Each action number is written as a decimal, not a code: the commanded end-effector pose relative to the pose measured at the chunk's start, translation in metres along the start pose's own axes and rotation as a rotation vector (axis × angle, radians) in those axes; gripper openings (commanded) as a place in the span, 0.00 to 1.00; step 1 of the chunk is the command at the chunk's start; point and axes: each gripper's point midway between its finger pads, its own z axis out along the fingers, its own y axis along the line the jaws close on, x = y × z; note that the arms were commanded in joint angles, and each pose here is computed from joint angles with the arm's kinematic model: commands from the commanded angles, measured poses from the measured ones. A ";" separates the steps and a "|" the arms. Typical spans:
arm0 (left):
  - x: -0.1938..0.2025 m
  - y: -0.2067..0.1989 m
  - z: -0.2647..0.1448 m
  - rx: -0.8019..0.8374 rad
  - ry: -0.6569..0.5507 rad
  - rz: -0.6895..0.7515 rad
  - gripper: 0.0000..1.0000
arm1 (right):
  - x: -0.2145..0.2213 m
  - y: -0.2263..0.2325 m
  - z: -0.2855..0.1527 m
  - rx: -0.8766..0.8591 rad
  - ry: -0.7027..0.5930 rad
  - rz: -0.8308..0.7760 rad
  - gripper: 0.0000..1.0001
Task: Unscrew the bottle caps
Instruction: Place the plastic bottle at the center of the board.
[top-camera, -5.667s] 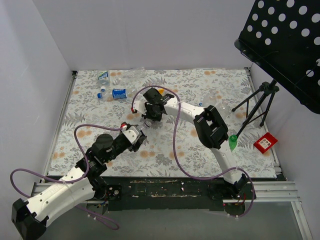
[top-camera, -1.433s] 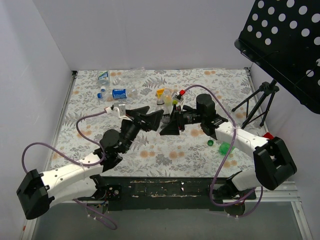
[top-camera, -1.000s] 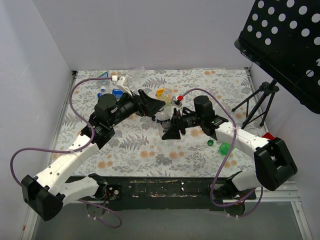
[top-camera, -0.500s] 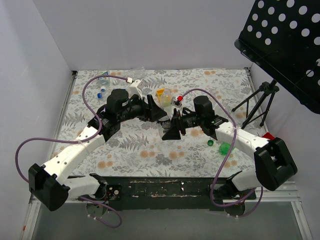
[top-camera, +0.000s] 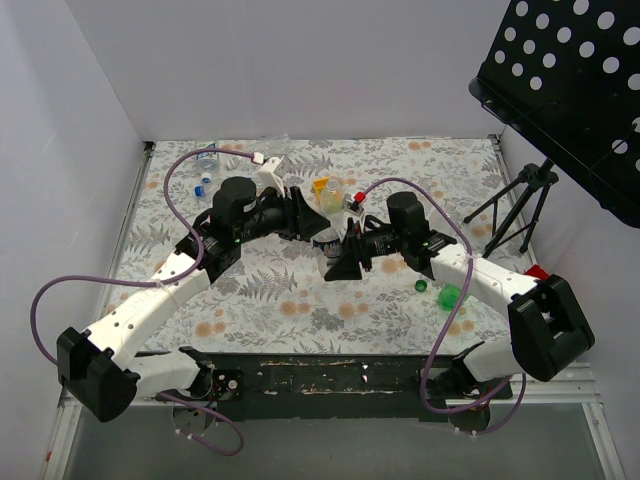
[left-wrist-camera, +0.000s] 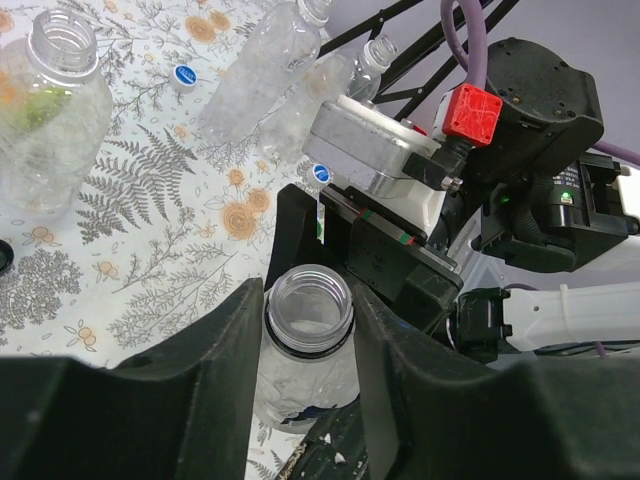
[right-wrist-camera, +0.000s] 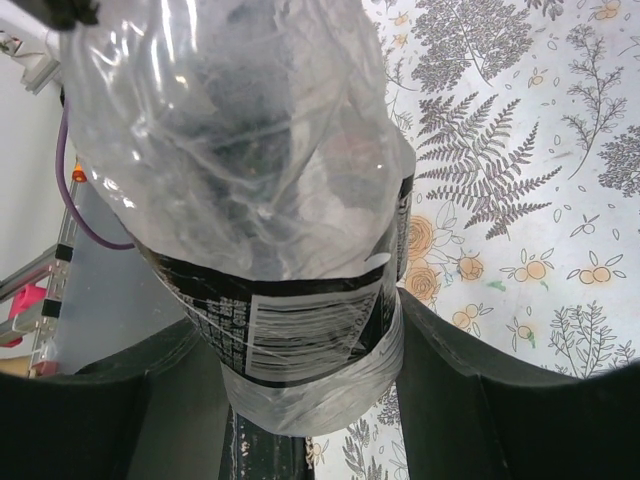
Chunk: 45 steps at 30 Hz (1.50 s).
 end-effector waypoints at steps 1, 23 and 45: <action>-0.020 -0.010 -0.005 0.018 -0.052 0.029 0.22 | -0.019 0.010 0.000 -0.030 -0.027 -0.084 0.11; -0.035 0.044 -0.045 -0.272 -0.236 0.251 0.00 | -0.024 -0.020 -0.049 0.126 0.040 -0.374 0.89; -0.072 0.169 0.060 -0.493 -0.377 0.530 0.00 | -0.015 0.012 -0.098 0.087 -0.032 -0.590 0.97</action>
